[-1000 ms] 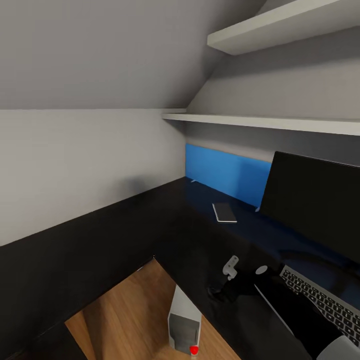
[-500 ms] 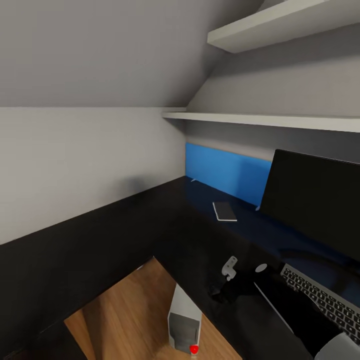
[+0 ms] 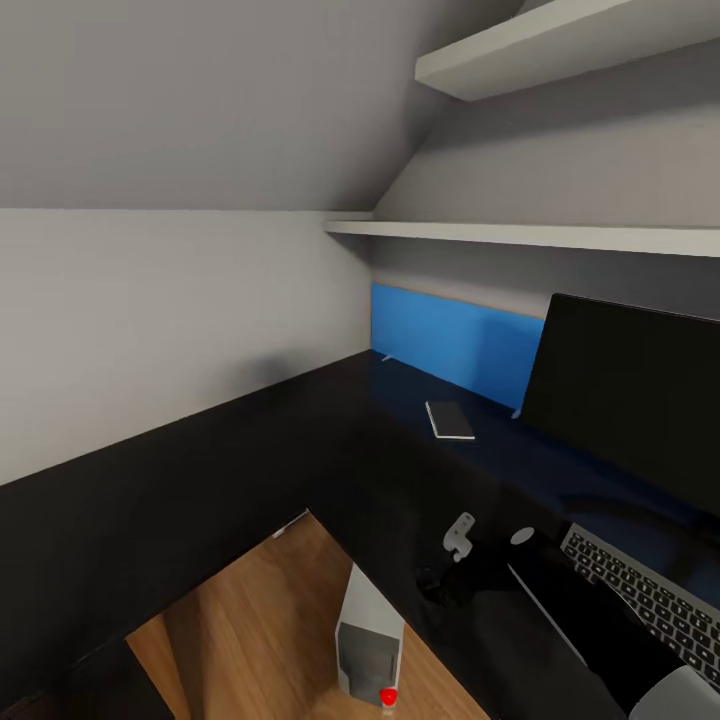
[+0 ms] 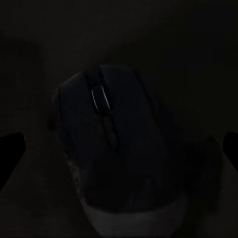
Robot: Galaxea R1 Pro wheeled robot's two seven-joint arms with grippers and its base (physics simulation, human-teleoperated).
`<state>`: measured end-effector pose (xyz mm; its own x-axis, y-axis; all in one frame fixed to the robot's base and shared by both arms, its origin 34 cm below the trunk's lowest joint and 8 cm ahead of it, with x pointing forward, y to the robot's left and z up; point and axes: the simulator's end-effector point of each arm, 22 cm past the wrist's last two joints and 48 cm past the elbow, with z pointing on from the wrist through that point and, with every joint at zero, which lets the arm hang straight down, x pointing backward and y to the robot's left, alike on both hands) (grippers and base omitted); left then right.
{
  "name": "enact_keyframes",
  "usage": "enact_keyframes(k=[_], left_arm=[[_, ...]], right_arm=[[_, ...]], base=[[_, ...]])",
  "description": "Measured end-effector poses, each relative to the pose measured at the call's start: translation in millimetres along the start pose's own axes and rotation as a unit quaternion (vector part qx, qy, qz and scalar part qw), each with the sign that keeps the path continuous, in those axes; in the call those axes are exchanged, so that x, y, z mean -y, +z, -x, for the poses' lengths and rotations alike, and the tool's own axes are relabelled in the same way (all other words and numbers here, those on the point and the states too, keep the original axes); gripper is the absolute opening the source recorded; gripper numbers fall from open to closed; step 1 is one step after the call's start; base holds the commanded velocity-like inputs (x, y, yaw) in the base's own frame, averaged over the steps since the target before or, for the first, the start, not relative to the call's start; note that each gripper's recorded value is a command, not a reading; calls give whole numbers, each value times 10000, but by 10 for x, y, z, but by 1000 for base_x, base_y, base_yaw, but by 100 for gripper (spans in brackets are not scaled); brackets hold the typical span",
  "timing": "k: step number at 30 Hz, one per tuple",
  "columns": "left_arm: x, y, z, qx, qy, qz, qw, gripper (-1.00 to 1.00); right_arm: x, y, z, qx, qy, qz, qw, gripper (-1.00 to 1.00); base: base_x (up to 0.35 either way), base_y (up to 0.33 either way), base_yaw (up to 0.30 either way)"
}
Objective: In the bedroom, organize the workspace by keeping the computer under the desk, ensuring the monitor is on the desk, placing the keyboard on the desk next to the monitor, placing the mouse on the desk next to the keyboard, moving the folder from the swivel chair onto the desk next to the mouse, stacking the notebook on top of the folder with the pen on top of the notebook, and positioning the swivel chair next to the desk.
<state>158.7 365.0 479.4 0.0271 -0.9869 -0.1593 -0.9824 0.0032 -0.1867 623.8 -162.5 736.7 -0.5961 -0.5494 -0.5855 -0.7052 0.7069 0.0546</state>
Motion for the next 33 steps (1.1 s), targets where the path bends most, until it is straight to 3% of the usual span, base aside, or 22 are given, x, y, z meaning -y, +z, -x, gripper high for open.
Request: enact_keyframes(k=[1, 2, 33], left_arm=[[0, 0, 0, 0, 0, 0, 10000, 100], [0, 0, 0, 0, 0, 0, 10000, 100], [-12, -2, -43, 2, 81, 15, 10000, 100]], right_arm=[[0, 0, -1, -1, 1, 0, 10000, 100], [1, 1, -3, -4, 3, -1, 10000, -100], [107, -32, 21, -88, 104, -105, 9999, -100]], base=[[0, 0, 0], [0, 0, 0], [0, 0, 0]])
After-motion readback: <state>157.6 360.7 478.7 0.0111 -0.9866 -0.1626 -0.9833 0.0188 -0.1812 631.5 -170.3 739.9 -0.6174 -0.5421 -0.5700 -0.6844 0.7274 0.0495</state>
